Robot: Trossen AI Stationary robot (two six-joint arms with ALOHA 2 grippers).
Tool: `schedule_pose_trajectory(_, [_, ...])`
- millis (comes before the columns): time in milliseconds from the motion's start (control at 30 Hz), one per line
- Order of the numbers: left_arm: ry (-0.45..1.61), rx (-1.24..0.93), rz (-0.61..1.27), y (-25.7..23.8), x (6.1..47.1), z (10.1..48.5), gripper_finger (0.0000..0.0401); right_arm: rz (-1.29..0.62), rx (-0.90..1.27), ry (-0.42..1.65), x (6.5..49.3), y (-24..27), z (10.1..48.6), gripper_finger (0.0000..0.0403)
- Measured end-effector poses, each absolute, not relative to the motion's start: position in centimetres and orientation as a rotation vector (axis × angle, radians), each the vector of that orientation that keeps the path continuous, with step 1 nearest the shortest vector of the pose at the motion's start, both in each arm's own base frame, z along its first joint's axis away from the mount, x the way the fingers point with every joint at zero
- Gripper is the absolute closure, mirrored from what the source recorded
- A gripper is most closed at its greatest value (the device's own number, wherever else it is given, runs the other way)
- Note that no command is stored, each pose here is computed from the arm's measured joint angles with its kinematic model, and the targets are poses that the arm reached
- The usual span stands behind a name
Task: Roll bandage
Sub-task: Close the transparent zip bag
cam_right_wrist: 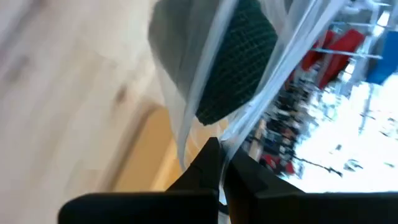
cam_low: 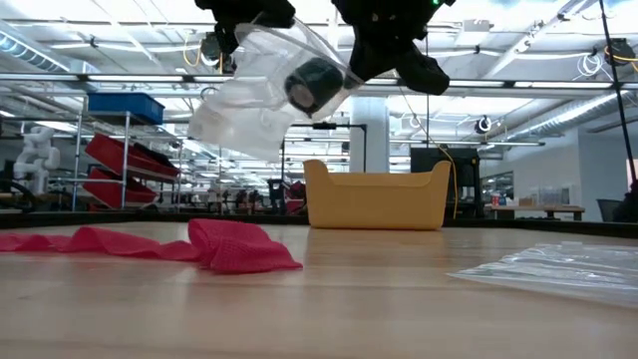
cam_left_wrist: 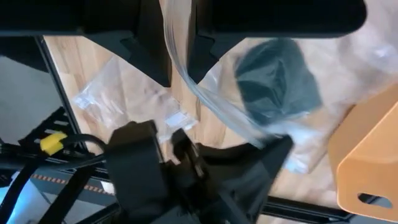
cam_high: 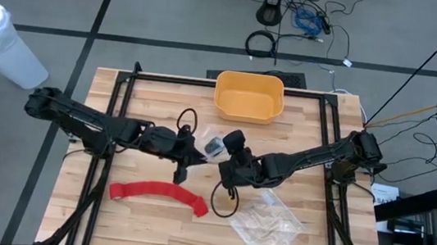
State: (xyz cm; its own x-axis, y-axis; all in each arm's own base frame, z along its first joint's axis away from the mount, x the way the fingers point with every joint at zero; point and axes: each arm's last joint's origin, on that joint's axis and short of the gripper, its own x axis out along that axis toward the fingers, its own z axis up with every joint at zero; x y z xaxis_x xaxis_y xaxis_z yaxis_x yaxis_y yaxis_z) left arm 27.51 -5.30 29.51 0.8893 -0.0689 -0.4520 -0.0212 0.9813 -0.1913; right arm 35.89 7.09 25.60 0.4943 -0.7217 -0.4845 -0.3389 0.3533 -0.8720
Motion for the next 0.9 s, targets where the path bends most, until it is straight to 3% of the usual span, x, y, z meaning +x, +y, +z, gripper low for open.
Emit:
schedule_pose_trajectory(133, [0.421, -0.208, -0.030, -5.9, 28.6, 29.1, 0.0348, -0.414, -1.276, 1.064, 36.2, 6.9, 26.0, 0.0403])
schedule_pose_trajectory(267, [0.501, -0.184, -0.061, -7.1, 30.5, 25.9, 0.0342, -0.378, -1.252, 1.024, 36.6, 7.1, 26.1, 0.0403])
schedule_pose_trajectory(500, [0.576, -0.134, -0.123, -7.5, 31.3, 24.0, 0.0262, -0.314, -1.194, 1.017, 36.6, 7.1, 25.8, 0.0403])
schedule_pose_trajectory(667, [0.611, -0.103, -0.199, -7.4, 30.4, 25.3, 0.0200, -0.175, -1.137, 1.049, 36.3, 7.1, 25.3, 0.0403])
schedule_pose_trajectory(767, [0.598, -0.107, -0.206, -7.2, 29.5, 26.5, 0.0190, -0.079, -1.104, 1.057, 36.1, 7.2, 25.0, 0.0403])
schedule_pose_trajectory(900, [0.555, -0.065, -0.159, -6.6, 27.9, 28.4, 0.0189, -0.085, -1.191, 1.044, 36.3, 7.4, 24.9, 0.0403])
